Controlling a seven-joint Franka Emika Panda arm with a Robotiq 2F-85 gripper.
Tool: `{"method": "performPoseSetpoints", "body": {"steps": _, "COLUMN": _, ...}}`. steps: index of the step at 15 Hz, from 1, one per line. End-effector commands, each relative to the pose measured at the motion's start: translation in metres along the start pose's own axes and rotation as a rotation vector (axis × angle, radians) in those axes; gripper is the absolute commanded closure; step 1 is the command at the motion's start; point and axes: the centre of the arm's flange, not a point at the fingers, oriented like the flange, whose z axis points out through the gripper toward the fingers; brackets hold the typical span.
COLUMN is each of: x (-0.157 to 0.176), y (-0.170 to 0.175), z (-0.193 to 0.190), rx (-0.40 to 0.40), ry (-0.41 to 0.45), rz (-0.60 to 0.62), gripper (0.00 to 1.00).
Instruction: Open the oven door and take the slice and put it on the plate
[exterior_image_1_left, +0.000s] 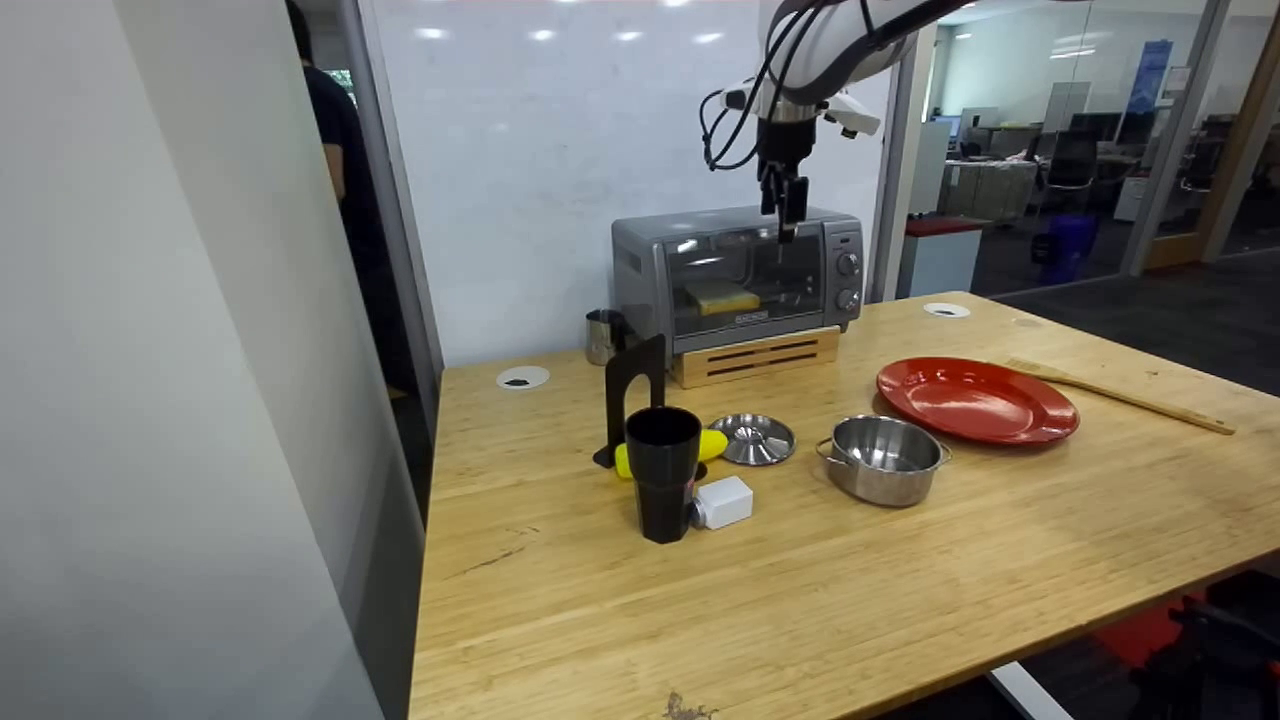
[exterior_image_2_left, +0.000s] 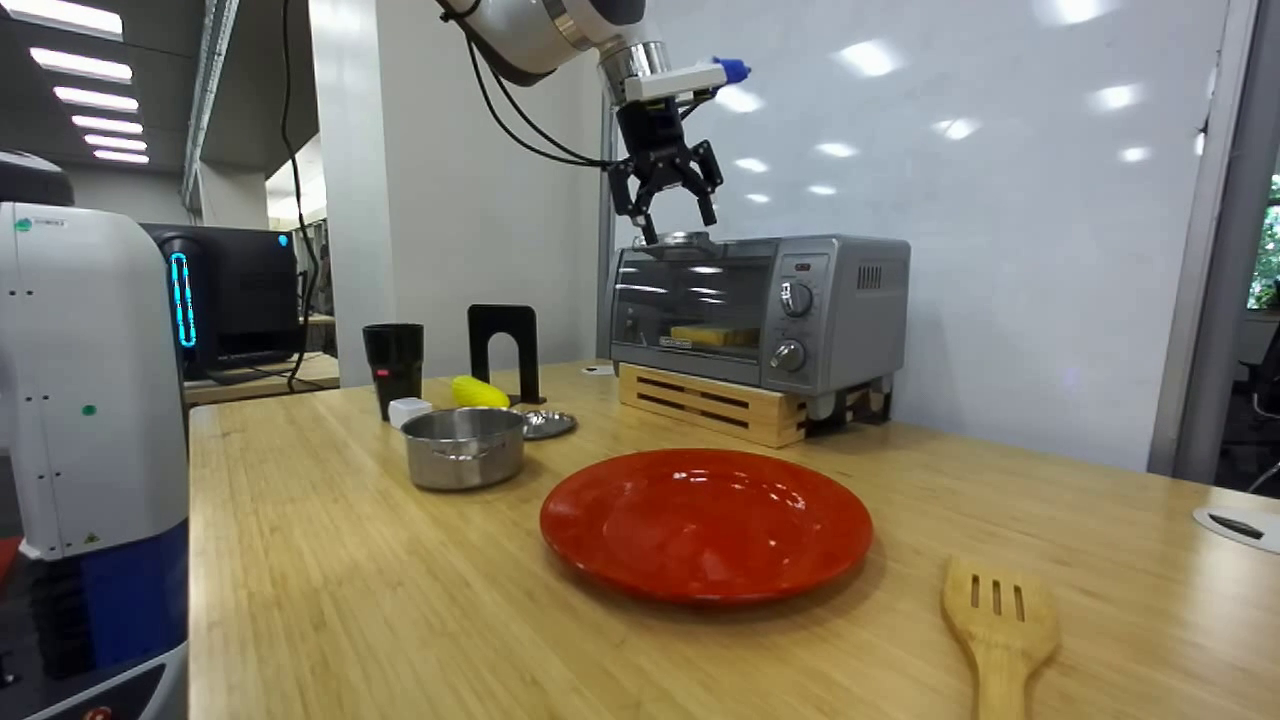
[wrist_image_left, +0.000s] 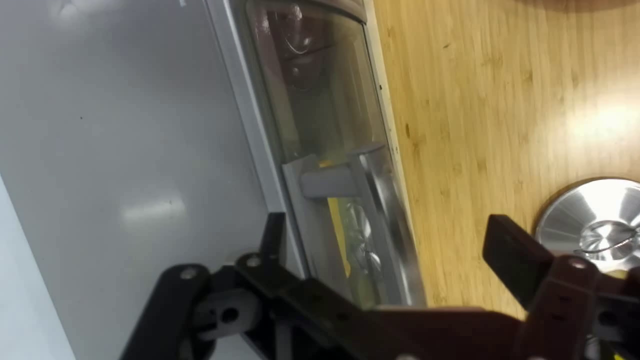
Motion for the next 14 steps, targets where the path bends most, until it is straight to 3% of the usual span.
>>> {"method": "performPoseSetpoints", "body": {"steps": 1, "x": 0.020, "y": 0.010, "z": 0.003, "rx": 0.039, "ry": 0.021, "rz": -0.027, "gripper": 0.00}}
{"method": "performPoseSetpoints", "body": {"steps": 6, "x": 0.033, "y": -0.004, "z": 0.005, "rx": 0.058, "ry": 0.025, "rz": -0.038, "gripper": 0.00}}
{"method": "performPoseSetpoints", "body": {"steps": 7, "x": 0.033, "y": -0.007, "z": 0.004, "rx": 0.058, "ry": 0.025, "rz": -0.038, "gripper": 0.05}}
{"method": "performPoseSetpoints", "body": {"steps": 8, "x": 0.034, "y": -0.008, "z": 0.004, "rx": 0.057, "ry": 0.022, "rz": -0.039, "gripper": 0.20}}
{"method": "performPoseSetpoints", "body": {"steps": 9, "x": 0.034, "y": -0.011, "z": 0.003, "rx": 0.052, "ry": 0.019, "rz": -0.040, "gripper": 0.29}}
{"method": "performPoseSetpoints", "body": {"steps": 10, "x": 0.034, "y": -0.013, "z": 0.003, "rx": 0.047, "ry": 0.017, "rz": -0.041, "gripper": 0.31}}
{"method": "performPoseSetpoints", "body": {"steps": 13, "x": 0.035, "y": -0.018, "z": 0.002, "rx": 0.040, "ry": 0.011, "rz": -0.040, "gripper": 0.53}}
{"method": "performPoseSetpoints", "body": {"steps": 14, "x": 0.036, "y": -0.021, "z": 0.002, "rx": 0.035, "ry": 0.008, "rz": -0.037, "gripper": 0.55}}
